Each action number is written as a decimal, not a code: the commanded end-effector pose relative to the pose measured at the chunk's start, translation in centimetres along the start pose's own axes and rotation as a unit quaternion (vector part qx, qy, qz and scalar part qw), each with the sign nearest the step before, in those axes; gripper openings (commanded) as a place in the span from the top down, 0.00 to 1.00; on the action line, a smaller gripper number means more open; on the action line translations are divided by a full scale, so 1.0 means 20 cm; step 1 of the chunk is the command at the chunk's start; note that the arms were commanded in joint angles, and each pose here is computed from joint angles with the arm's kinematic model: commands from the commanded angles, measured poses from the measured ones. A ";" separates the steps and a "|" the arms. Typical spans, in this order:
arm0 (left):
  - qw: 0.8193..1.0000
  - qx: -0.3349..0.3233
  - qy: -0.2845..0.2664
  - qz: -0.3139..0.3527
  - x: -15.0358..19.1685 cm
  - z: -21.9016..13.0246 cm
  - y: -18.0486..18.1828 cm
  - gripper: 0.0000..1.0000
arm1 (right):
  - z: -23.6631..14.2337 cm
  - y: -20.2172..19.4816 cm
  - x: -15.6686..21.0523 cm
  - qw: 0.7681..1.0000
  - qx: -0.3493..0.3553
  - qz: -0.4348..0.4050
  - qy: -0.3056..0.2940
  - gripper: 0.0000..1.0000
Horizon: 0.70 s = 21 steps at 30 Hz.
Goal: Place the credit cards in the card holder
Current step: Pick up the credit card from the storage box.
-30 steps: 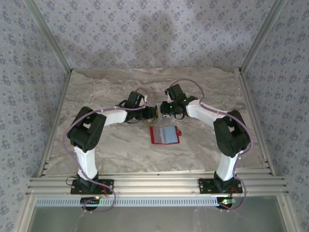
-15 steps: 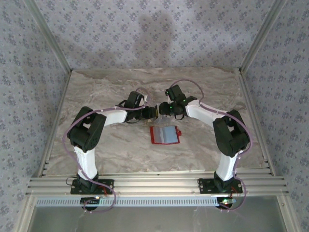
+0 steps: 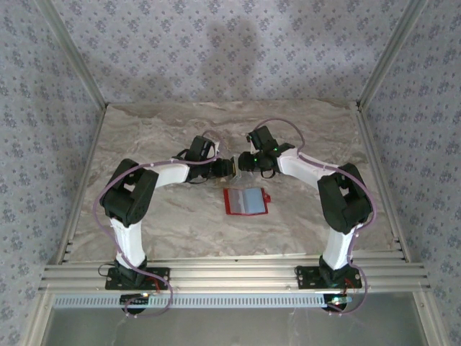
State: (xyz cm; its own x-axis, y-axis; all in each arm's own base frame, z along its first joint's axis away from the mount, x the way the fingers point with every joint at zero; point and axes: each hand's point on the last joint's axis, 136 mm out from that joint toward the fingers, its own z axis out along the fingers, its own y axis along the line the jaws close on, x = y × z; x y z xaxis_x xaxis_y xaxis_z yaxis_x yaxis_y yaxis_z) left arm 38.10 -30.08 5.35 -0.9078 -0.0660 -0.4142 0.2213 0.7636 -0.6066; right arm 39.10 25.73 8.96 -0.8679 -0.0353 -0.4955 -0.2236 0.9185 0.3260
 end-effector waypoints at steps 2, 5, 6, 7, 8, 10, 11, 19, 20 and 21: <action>1.000 0.011 -0.003 -0.003 -0.03 -0.01 -0.02 0.57 | -0.03 0.01 -0.01 1.000 -0.008 0.005 -0.001 0.63; 1.000 0.010 -0.003 -0.003 -0.03 0.00 -0.02 0.57 | -0.04 0.02 -0.01 1.000 -0.012 0.006 -0.003 0.63; 1.000 0.010 -0.003 -0.003 -0.03 -0.01 -0.02 0.57 | -0.04 0.02 -0.01 1.000 -0.012 0.006 -0.004 0.64; 1.000 0.011 -0.003 -0.002 -0.03 0.00 -0.02 0.57 | -0.04 0.02 -0.01 1.000 -0.011 0.006 -0.004 0.64; 1.000 0.010 -0.003 -0.002 -0.03 0.00 -0.02 0.57 | -0.05 0.01 -0.01 1.000 -0.010 0.007 -0.005 0.65; 1.000 0.009 -0.002 -0.004 -0.03 0.00 -0.01 0.57 | -0.05 0.01 -0.01 1.000 -0.009 0.008 -0.007 0.66; 1.000 0.009 -0.002 -0.003 -0.02 0.00 -0.01 0.57 | -0.06 0.00 -0.01 1.000 -0.008 0.008 -0.008 0.67; 1.000 0.009 -0.004 -0.006 -0.03 -0.01 -0.01 0.57 | -0.10 -0.03 -0.02 1.000 0.003 0.011 -0.017 0.75; 1.000 0.009 -0.004 -0.006 -0.03 -0.01 -0.01 0.57 | -0.10 -0.03 -0.02 1.000 0.004 0.011 -0.019 0.75; 1.000 0.008 -0.004 -0.007 -0.03 -0.01 0.00 0.57 | -0.11 -0.03 -0.02 1.000 0.006 0.011 -0.020 0.77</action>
State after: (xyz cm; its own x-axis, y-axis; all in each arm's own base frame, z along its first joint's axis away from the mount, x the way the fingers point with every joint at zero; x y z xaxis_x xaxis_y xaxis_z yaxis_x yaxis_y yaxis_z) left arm 38.32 -29.80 5.35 -0.9073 -0.0726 -0.4142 0.2157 0.7652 -0.6066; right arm 38.67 25.05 9.49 -0.8650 -0.0205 -0.5013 -0.2138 0.9190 0.3313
